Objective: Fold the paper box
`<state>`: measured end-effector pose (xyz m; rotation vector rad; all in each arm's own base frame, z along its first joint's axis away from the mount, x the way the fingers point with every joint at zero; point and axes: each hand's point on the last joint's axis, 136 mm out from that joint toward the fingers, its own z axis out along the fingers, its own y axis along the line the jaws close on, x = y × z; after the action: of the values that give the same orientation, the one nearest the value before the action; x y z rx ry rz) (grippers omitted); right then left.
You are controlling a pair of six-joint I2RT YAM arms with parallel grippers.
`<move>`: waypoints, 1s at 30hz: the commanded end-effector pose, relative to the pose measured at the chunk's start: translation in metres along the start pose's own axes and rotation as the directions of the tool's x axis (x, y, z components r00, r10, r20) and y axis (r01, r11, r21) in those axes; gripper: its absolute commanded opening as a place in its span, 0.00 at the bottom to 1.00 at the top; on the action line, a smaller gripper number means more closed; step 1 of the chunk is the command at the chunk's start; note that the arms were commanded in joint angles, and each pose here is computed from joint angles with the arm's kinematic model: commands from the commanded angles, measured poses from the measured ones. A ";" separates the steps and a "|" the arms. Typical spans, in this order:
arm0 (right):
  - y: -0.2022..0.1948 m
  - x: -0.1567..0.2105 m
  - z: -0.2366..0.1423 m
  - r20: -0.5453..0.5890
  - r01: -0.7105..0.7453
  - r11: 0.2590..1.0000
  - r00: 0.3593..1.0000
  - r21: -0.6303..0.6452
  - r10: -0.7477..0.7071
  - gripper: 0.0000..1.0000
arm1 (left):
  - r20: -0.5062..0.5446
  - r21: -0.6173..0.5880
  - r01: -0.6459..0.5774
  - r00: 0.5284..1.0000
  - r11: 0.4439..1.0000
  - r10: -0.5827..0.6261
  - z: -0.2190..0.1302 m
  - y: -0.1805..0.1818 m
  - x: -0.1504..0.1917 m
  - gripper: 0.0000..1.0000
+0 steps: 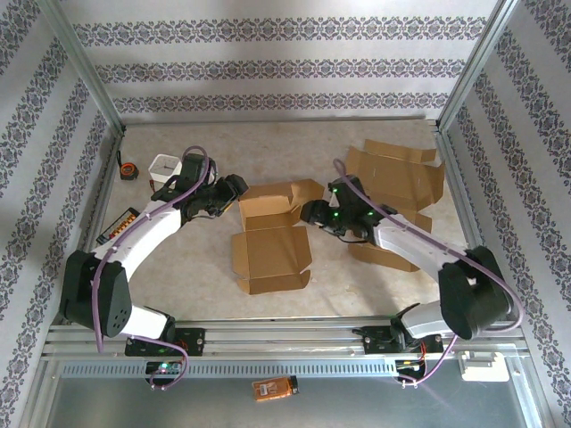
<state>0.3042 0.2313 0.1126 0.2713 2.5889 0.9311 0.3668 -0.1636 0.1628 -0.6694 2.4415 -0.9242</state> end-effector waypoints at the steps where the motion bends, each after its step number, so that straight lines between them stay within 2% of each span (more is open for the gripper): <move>1: 0.008 -0.014 0.015 0.110 0.045 0.999 0.993 0.006 -0.045 0.60 | -0.011 0.050 -0.007 1.000 0.999 0.008 0.005 -0.016 -0.002 0.62; 7: -0.017 -0.035 0.038 0.245 0.036 0.996 0.968 0.081 -0.055 0.60 | -0.070 0.079 -0.022 0.997 0.997 0.028 0.018 -0.022 0.008 0.58; 12: -0.015 -0.038 0.060 0.227 0.062 0.997 0.971 0.050 -0.072 0.57 | -0.070 0.066 -0.034 0.997 0.997 0.039 0.022 -0.019 0.007 0.56; 18: -0.011 -0.044 0.067 0.263 0.111 0.993 0.957 0.048 -0.120 0.46 | -0.083 0.054 -0.039 0.996 0.998 0.044 0.026 -0.014 0.010 0.55; 25: 0.012 -0.021 0.080 0.174 0.138 0.987 0.977 -0.083 -0.122 0.41 | -0.085 0.059 -0.043 0.995 0.997 0.048 0.028 -0.015 0.011 0.54; 30: 0.011 -0.005 0.094 0.131 0.120 0.989 0.985 -0.089 -0.108 0.41 | -0.095 0.067 -0.047 0.994 0.997 0.053 0.030 -0.019 0.015 0.54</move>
<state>0.3503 0.2788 0.0548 0.1611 2.4115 0.8985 0.3774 -0.1888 0.1521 -0.5970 2.4778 -1.0225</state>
